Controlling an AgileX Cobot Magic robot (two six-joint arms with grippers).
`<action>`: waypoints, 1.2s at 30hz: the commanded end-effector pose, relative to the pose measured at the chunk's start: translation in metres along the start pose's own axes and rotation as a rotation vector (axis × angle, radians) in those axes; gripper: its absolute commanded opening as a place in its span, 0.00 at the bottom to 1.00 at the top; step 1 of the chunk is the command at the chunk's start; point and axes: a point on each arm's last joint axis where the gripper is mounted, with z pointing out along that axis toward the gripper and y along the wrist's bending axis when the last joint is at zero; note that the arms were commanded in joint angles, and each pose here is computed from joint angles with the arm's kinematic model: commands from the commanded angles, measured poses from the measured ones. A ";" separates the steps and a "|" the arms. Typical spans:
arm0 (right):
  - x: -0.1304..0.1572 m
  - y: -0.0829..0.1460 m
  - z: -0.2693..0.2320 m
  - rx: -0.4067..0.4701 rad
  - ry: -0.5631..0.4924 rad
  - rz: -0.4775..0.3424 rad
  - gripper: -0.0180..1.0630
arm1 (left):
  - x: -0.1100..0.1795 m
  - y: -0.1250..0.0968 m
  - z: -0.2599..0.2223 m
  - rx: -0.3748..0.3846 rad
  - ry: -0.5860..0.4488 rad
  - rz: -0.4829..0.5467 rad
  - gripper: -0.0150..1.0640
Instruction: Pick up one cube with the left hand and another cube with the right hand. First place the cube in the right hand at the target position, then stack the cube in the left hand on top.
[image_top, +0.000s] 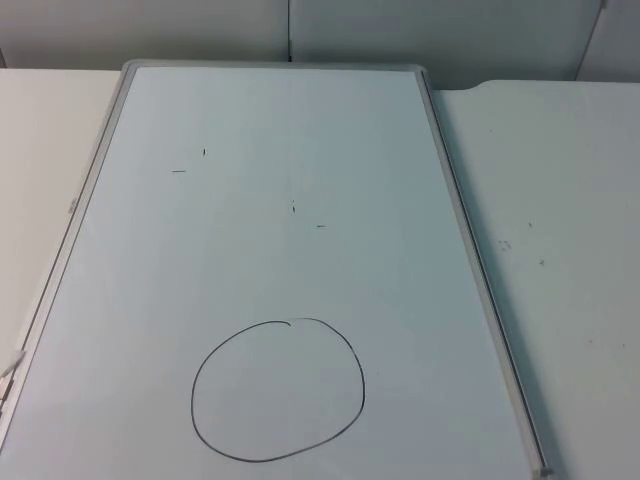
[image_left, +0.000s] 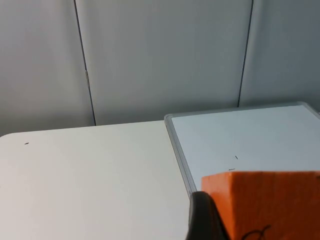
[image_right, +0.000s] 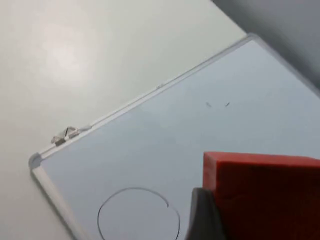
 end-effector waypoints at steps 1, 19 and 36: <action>0.022 0.007 0.007 -0.019 -0.026 0.019 0.01 | -0.001 0.000 -0.001 0.005 -0.024 0.002 0.01; 0.168 0.047 0.099 -0.110 0.122 0.176 0.01 | -0.002 0.000 -0.001 0.007 -0.026 -0.001 0.01; 0.183 0.066 0.202 -0.108 0.319 0.167 0.01 | -0.002 0.000 -0.001 0.007 -0.029 0.001 0.01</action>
